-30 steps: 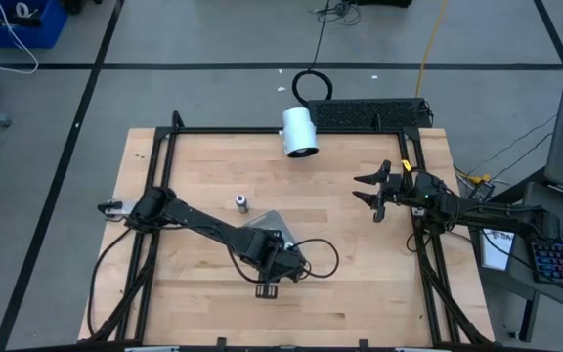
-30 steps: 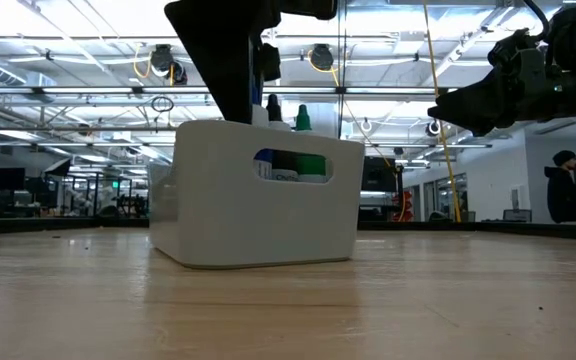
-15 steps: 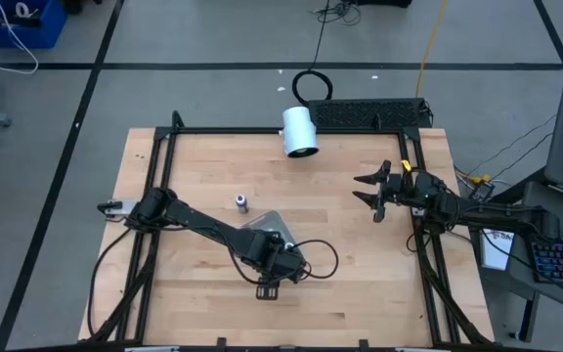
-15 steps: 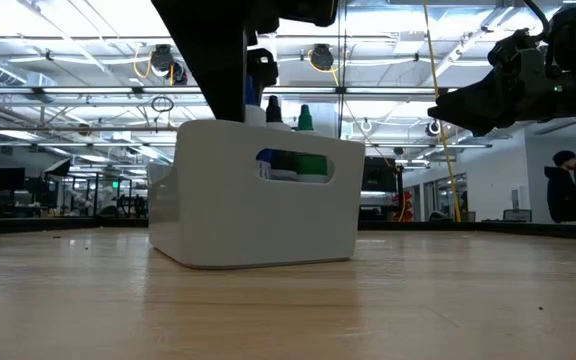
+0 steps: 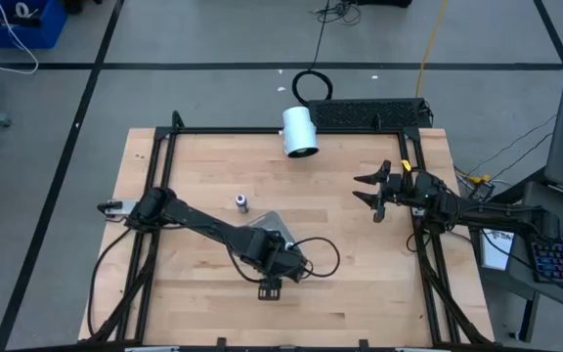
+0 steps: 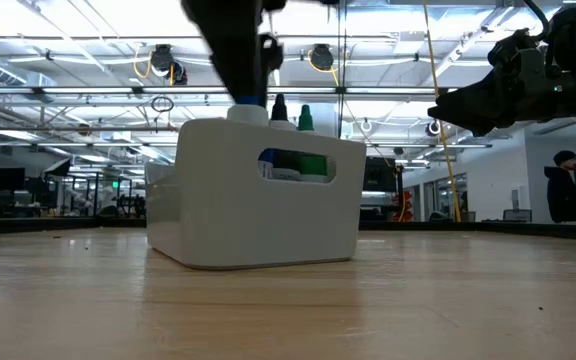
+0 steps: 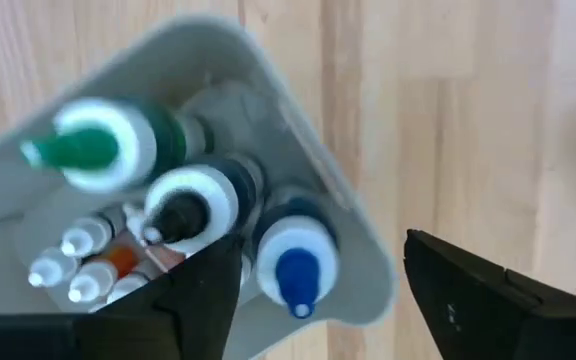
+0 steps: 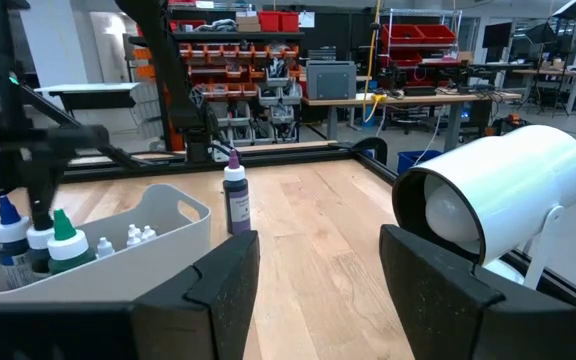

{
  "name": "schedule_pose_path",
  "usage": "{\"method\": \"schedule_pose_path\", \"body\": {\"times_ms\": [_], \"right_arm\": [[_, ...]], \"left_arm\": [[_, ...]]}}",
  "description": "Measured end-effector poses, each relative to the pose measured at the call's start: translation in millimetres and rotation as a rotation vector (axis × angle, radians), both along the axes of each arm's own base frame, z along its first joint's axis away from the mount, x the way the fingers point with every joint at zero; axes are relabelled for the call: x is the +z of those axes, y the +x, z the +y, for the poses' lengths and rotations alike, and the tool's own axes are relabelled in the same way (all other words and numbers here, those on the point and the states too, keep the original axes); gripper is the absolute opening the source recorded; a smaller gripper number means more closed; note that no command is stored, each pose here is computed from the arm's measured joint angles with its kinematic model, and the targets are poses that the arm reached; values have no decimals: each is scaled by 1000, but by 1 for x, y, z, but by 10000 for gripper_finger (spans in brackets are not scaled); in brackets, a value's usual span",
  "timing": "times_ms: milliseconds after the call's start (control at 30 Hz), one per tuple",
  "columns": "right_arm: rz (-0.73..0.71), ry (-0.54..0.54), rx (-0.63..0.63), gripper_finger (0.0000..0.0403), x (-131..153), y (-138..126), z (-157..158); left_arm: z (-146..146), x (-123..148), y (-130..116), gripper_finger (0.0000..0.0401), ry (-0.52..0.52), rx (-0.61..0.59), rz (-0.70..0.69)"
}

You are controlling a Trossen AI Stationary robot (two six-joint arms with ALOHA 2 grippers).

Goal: Pick & Place food coloring
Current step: Put the large violet food coloring bottle into the gray bin

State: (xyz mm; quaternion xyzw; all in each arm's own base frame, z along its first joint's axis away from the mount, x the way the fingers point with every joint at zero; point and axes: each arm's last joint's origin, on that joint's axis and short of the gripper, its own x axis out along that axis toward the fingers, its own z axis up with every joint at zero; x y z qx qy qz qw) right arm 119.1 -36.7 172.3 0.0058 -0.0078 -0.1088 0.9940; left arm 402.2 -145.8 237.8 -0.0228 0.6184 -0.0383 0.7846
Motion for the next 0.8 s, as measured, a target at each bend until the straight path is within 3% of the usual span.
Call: {"method": "schedule_pose_path", "body": {"times_ms": [200,433,667,800], "right_arm": [[0,0,0,196,0,0,0],[0,0,0,196,0,0,0],[0,0,0,196,0,0,0],[0,0,0,196,0,0,0]], "left_arm": [[-5,35,-2,261,20,-27,-36],[9,64,-23,244,298,1,51],[58,72,-41,235,399,176,121],[95,73,-59,238,398,300,108]]}}
